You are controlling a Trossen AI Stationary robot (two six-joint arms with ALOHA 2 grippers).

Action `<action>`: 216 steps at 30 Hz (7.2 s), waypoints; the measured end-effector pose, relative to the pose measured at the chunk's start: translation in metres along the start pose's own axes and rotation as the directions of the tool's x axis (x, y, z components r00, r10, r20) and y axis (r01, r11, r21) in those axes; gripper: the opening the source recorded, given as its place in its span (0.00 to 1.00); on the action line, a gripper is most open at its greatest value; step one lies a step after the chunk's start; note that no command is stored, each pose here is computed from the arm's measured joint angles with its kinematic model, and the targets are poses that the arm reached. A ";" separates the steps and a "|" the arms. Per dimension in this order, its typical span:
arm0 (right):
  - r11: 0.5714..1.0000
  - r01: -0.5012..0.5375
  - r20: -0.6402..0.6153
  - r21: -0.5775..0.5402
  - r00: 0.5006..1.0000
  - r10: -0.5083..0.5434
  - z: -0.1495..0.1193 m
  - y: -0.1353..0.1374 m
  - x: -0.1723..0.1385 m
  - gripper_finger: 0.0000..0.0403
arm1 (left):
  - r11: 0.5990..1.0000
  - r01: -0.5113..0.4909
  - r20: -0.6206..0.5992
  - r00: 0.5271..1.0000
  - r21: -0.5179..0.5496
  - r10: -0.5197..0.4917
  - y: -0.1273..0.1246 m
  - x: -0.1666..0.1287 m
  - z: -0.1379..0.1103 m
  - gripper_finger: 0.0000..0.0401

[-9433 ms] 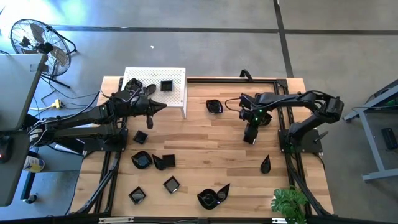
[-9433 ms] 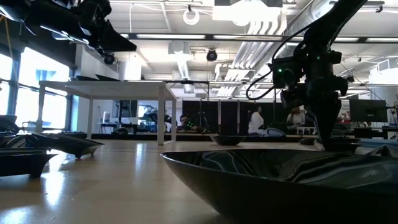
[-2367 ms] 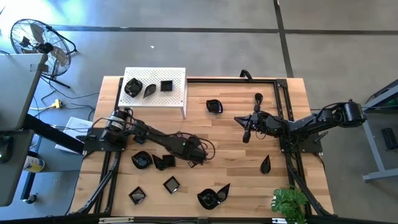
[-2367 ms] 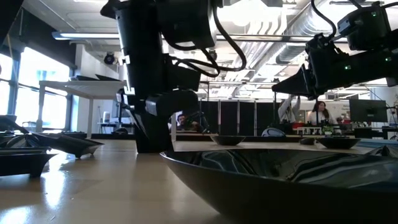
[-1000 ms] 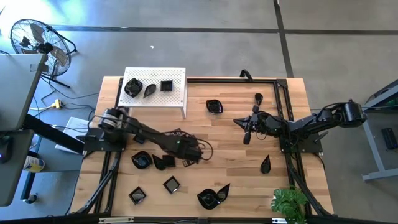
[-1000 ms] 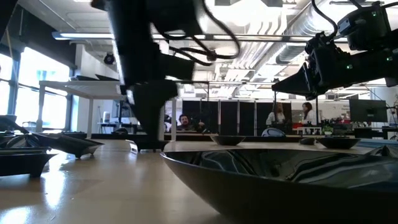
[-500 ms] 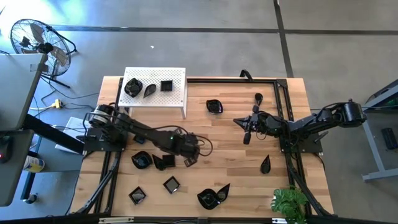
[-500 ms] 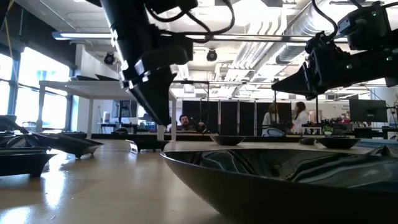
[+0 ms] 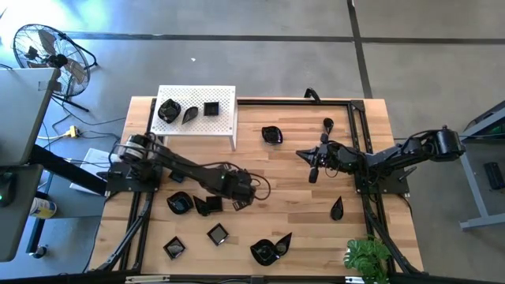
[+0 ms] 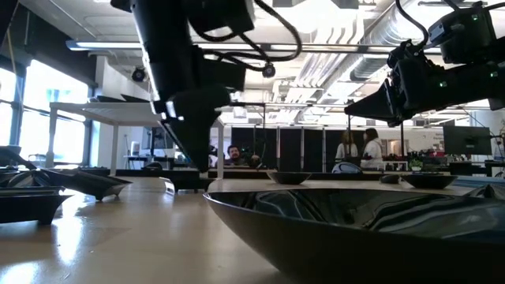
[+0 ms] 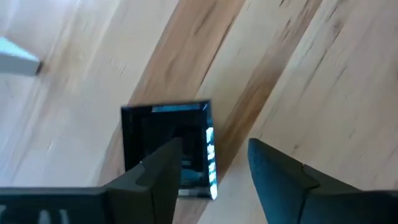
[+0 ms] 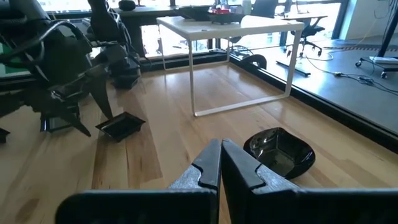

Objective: Pick & Place Mini shaped plates
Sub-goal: Stack the black square plate on the top of the black square plate on the shelf, then stack the black square plate on the top of the stacked black square plates on the shelf

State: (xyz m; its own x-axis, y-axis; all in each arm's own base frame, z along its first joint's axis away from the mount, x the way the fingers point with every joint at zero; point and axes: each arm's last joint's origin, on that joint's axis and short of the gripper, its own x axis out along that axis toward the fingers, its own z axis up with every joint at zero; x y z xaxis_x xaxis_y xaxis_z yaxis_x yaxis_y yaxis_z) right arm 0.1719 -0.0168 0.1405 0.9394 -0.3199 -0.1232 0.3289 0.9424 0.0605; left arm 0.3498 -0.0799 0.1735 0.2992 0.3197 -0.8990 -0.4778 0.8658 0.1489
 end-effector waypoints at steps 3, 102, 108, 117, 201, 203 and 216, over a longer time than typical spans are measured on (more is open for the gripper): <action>1.000 0.000 -0.002 0.000 1.000 0.000 0.000 0.000 0.000 0.00 | 1.000 -0.018 -0.028 0.999 0.014 0.019 -0.001 0.006 -0.003 0.40; 0.999 -0.050 0.005 0.003 0.999 0.050 0.001 0.002 0.000 0.00 | 0.893 -0.186 0.115 0.982 0.410 0.152 0.256 -0.095 0.040 0.00; 0.999 -0.050 0.005 0.003 0.999 0.050 0.001 0.002 0.000 0.00 | 0.892 -0.185 0.117 0.982 0.412 0.149 0.259 -0.094 0.040 0.01; 0.999 -0.050 0.004 0.003 0.999 0.050 0.001 0.002 0.000 0.00 | 0.882 -0.195 0.108 0.980 0.428 0.165 0.258 -0.089 0.043 0.02; 0.999 -0.050 0.002 0.002 0.999 0.050 0.000 0.002 0.000 0.00 | 0.957 -0.105 0.068 0.994 0.271 0.090 0.281 -0.095 0.045 0.00; 0.999 -0.050 0.002 0.002 0.999 0.050 0.000 0.002 0.000 0.00 | 0.965 -0.088 0.091 0.994 0.248 0.067 0.279 -0.095 0.047 0.00; 0.999 -0.050 0.002 0.002 0.999 0.050 0.000 0.002 0.000 0.00 | 0.967 0.021 0.308 0.946 0.253 -0.101 0.209 -0.102 0.027 0.00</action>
State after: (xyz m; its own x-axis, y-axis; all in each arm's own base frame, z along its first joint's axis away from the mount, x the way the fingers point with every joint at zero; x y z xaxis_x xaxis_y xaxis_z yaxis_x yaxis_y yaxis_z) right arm 0.1725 -0.0154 0.1411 0.9549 -0.2726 -0.1178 0.2816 0.9571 0.0682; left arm 0.2418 0.0792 0.3079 0.5862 0.3334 -0.7384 -0.2468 0.9416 0.2293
